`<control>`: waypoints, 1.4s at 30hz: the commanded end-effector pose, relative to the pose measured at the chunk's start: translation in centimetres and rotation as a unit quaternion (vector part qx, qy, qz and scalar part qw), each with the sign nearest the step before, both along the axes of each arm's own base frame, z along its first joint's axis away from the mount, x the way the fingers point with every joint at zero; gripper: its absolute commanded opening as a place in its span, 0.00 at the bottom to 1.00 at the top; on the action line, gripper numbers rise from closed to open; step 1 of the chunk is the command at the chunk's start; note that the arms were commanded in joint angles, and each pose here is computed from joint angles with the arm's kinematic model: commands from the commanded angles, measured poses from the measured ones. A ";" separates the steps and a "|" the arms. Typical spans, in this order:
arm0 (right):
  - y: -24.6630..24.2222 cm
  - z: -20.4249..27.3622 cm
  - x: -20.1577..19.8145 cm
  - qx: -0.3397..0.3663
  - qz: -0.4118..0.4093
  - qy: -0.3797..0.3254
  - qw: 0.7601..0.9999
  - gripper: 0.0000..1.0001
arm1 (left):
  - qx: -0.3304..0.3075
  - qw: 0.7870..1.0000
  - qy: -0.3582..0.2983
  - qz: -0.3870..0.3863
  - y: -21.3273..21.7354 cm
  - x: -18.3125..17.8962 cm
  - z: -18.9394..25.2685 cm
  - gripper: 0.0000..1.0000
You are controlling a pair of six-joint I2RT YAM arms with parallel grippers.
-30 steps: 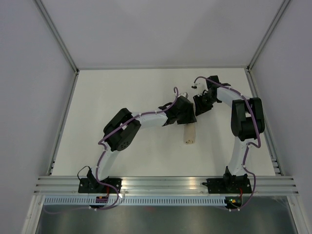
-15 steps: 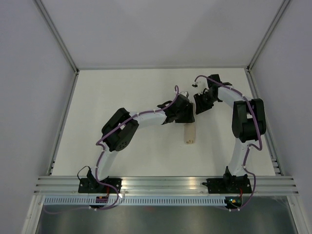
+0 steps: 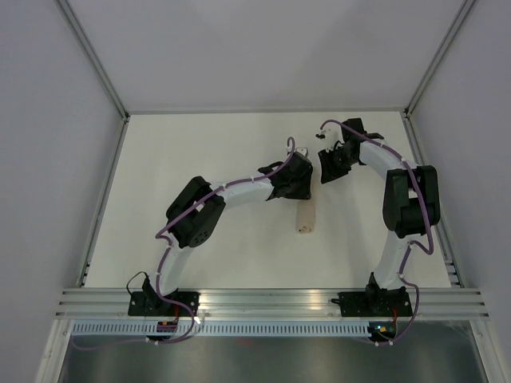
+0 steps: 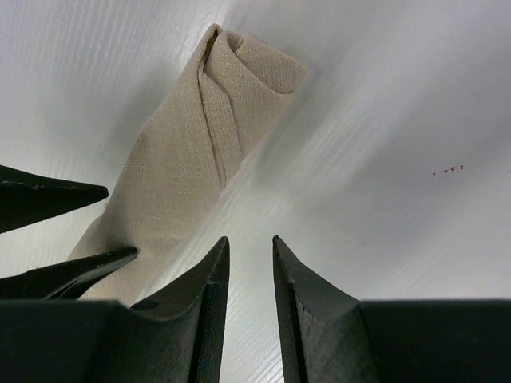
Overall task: Fold the napkin, place the utensils inside, and roll it up
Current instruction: Roll the napkin with the utensil
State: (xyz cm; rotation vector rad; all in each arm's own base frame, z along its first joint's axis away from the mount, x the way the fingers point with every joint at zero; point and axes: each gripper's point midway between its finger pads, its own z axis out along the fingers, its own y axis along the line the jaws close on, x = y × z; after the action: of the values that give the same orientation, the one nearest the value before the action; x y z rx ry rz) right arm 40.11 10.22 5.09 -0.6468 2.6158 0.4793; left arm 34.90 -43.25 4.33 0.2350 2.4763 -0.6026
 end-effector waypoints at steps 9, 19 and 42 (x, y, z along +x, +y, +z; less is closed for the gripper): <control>-0.1 1.2 -0.6 -0.007 -0.009 -0.004 1.000 0.34 | 0.040 0.999 -0.009 0.009 1.5 0.8 -0.7 0.48; -0.3 2.1 -0.3 -0.010 -0.005 -0.021 1.000 0.34 | -0.005 0.998 -0.068 -0.013 0.3 1.8 4.9 0.59; -2.1 21.7 -3.0 0.043 -0.075 -0.288 0.954 0.52 | -0.072 0.970 -0.232 0.006 13.7 -2.7 22.5 0.69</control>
State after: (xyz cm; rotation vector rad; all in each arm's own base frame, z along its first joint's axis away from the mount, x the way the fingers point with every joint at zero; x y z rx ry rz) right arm 38.31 9.14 23.05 -0.5533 2.1390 0.3485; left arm 33.40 -32.48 25.17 0.2247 2.0282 -0.6999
